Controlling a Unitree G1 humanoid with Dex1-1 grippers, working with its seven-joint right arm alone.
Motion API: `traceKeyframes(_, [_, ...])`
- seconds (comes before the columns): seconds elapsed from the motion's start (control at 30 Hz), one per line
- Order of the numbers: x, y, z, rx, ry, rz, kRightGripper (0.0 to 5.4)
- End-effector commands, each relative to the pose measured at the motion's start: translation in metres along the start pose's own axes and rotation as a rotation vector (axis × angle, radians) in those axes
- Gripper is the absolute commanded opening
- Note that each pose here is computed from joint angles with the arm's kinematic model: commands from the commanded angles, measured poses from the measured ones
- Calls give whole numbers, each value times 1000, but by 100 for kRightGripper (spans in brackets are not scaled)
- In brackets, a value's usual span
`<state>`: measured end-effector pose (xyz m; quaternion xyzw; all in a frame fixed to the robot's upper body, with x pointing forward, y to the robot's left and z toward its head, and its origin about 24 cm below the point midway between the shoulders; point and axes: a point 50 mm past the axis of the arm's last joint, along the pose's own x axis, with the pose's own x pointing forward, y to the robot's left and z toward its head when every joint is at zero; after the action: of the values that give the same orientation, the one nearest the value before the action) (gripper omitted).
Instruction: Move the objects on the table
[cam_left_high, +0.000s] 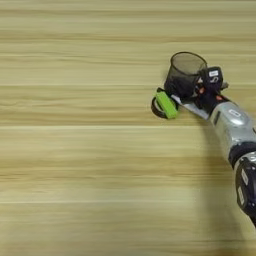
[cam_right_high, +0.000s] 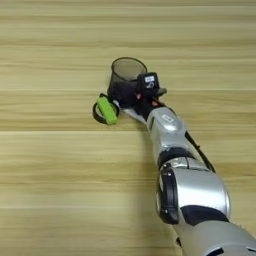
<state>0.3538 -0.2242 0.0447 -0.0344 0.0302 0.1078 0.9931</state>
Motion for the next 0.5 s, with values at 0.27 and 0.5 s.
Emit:
traceKeyframes(0.27, [17,-2,60,-98,-236,18,472])
traceKeyframes(0.5, [18,17,63,-128,-291,96,472])
